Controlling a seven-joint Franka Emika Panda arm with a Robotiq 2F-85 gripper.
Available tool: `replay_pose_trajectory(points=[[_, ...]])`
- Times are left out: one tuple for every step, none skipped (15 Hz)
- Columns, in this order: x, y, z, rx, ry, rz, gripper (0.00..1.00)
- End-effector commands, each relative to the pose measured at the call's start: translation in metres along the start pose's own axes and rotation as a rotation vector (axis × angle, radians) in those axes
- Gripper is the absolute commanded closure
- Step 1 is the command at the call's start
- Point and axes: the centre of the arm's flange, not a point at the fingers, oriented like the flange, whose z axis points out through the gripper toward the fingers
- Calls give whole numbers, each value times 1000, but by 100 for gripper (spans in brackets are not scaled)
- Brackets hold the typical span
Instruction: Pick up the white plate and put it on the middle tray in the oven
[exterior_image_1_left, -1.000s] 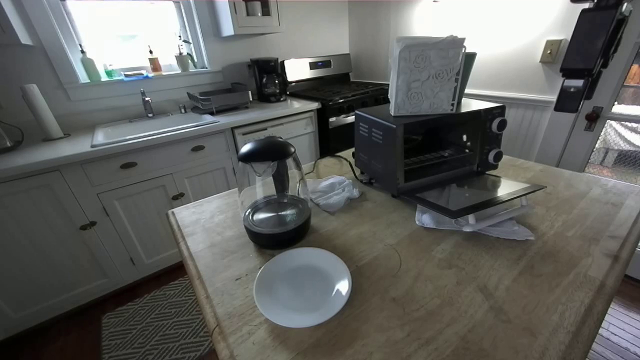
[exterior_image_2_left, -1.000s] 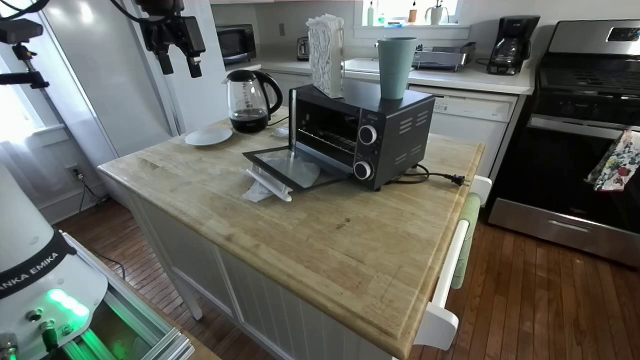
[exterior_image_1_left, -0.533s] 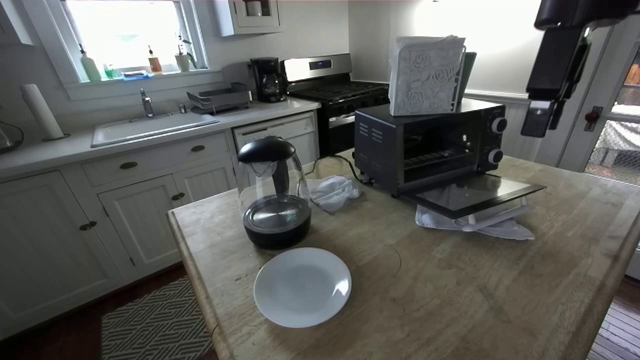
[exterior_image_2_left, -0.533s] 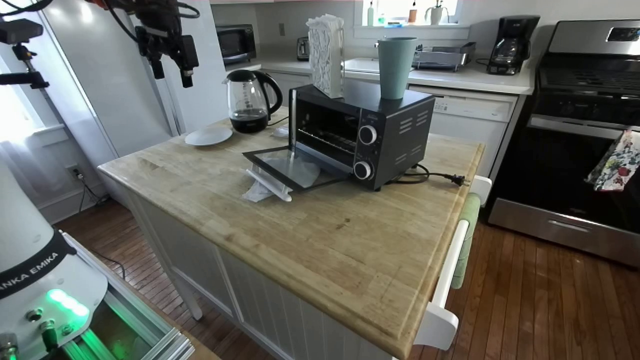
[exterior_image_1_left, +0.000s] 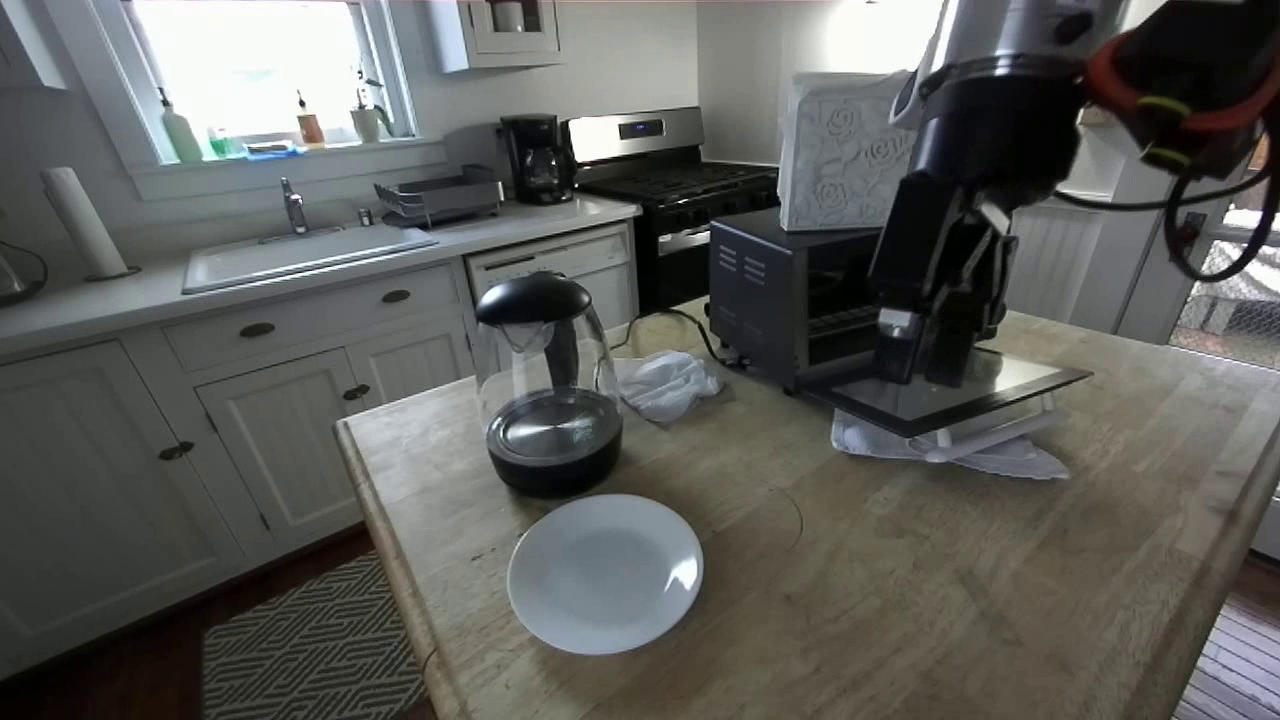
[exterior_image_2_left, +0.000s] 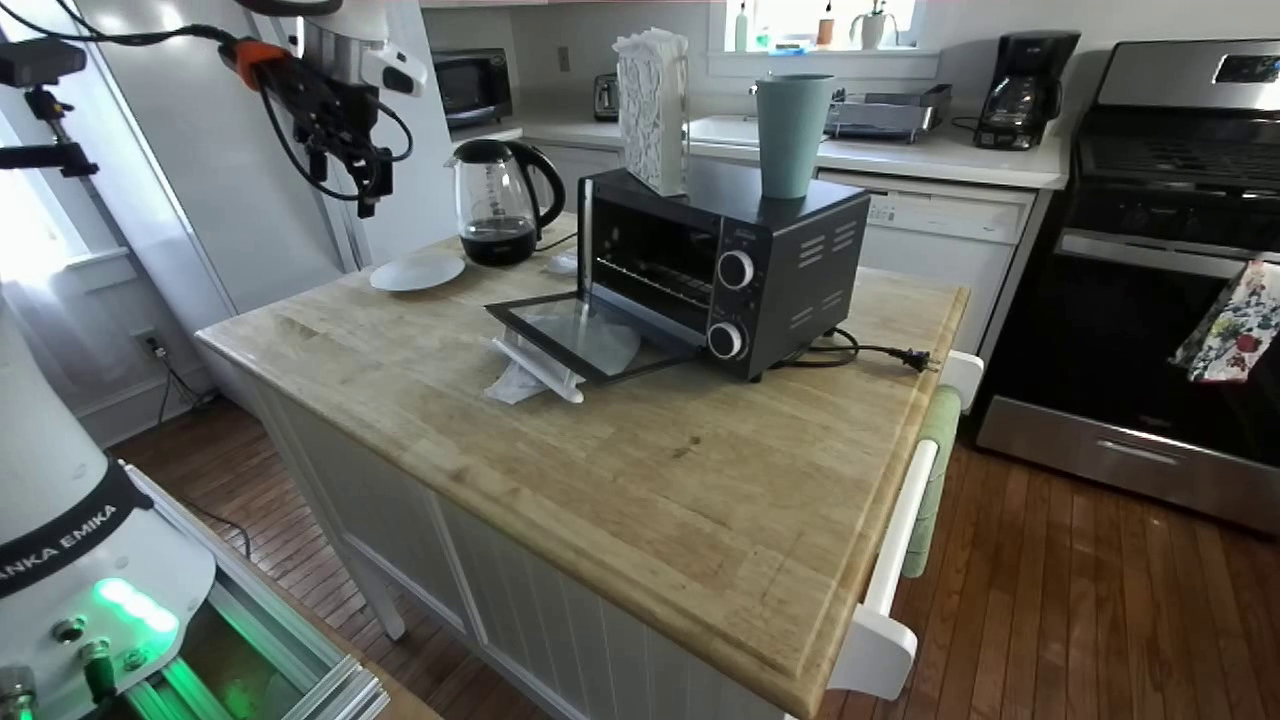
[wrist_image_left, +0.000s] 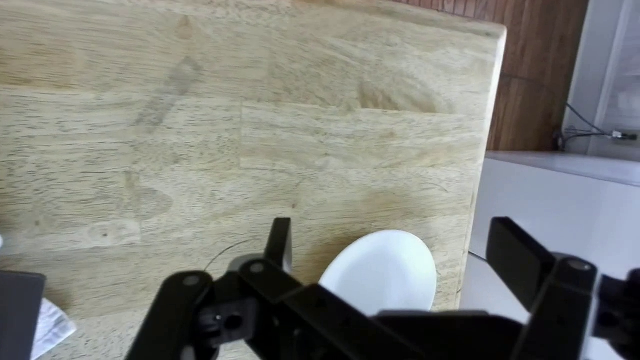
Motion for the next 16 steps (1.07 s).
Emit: replay_pose_trajectory(points=[[46, 9, 36, 107, 35, 56, 0], [54, 14, 44, 114, 63, 83, 0], [63, 17, 54, 136, 76, 101, 0], [70, 20, 62, 146, 93, 121, 0], [77, 21, 70, 163, 107, 131, 0], [84, 21, 78, 175, 120, 139, 0], [91, 19, 86, 193, 135, 123, 0], [96, 17, 96, 183, 140, 130, 0], [102, 17, 105, 195, 145, 130, 0], [107, 18, 115, 195, 147, 132, 0], [111, 19, 124, 185, 150, 135, 0], [114, 21, 134, 183, 153, 135, 0], [118, 24, 142, 166, 160, 123, 0], [120, 29, 148, 88, 139, 39, 0], [119, 31, 149, 67, 130, -32, 0], [104, 24, 140, 103, 125, 56, 0]])
